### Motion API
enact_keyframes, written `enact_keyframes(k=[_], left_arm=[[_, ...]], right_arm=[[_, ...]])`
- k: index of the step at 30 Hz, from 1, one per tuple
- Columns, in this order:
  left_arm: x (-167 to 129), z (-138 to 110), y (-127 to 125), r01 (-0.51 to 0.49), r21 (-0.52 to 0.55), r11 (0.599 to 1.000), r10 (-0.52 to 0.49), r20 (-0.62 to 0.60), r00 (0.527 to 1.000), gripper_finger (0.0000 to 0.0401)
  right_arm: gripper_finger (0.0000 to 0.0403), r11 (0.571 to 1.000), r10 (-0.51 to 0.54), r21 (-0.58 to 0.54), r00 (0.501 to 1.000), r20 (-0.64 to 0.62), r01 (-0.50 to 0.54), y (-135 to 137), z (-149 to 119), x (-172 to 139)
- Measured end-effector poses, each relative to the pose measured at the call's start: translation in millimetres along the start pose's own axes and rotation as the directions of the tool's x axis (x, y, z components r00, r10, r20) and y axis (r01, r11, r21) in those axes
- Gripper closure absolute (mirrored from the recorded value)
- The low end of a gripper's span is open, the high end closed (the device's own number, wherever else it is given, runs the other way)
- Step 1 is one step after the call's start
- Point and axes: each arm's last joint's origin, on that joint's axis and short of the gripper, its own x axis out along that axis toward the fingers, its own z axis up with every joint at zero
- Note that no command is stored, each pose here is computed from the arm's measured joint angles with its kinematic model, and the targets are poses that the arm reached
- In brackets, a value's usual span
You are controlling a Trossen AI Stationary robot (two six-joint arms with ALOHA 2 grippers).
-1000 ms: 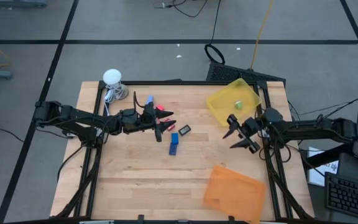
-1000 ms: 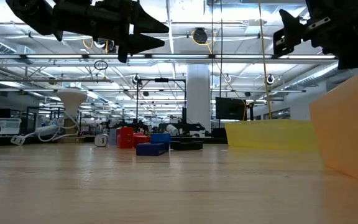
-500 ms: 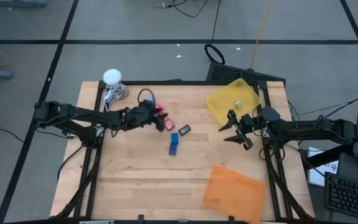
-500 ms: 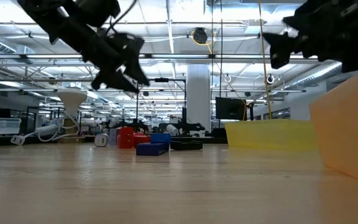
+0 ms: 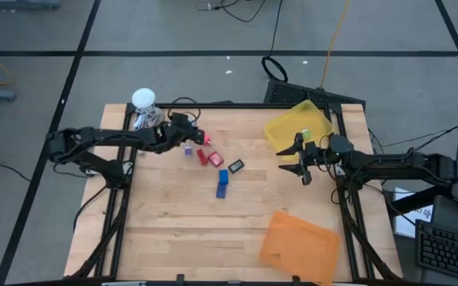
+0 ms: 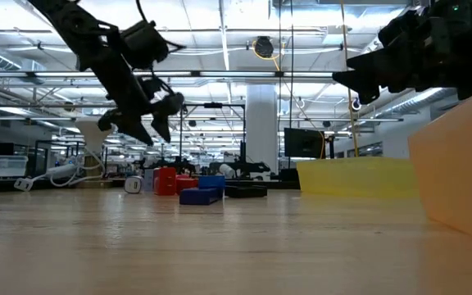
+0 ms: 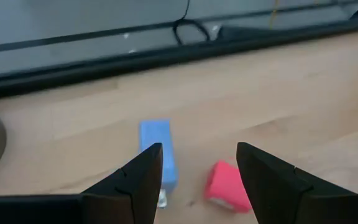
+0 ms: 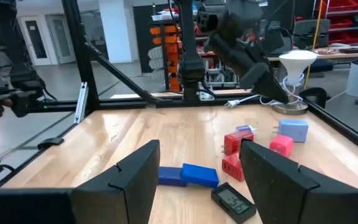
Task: Pick & Place Office items
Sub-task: Put the light purple charger adapter into the yellow bin
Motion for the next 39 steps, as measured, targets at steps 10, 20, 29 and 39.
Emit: enact_keyframes(k=[10,20,29,39], left_arm=[[31,-23,2,-0.142,0.049,0.989,0.144,-0.033,0.989,0.0194],[52,-34,-2,-0.150,0.046,0.988,0.152,-0.026,0.988,0.0194],[68,-42,2,-0.176,0.038,0.984,0.177,-0.047,0.983,0.0194],[68,-41,2,-0.199,0.041,0.979,0.200,-0.016,0.980,0.0225]], right_arm=[[0.0190,1.000,0.001,0.000,1.000,0.000,-0.001,0,0,0],[0.0190,1.000,0.001,0.000,1.000,-0.001,-0.001,0,0,0],[0.0190,1.000,0.001,0.013,1.000,-0.001,-0.001,0,0,0],[0.0190,1.000,0.001,0.020,1.000,-0.001,-0.001,0,0,0]])
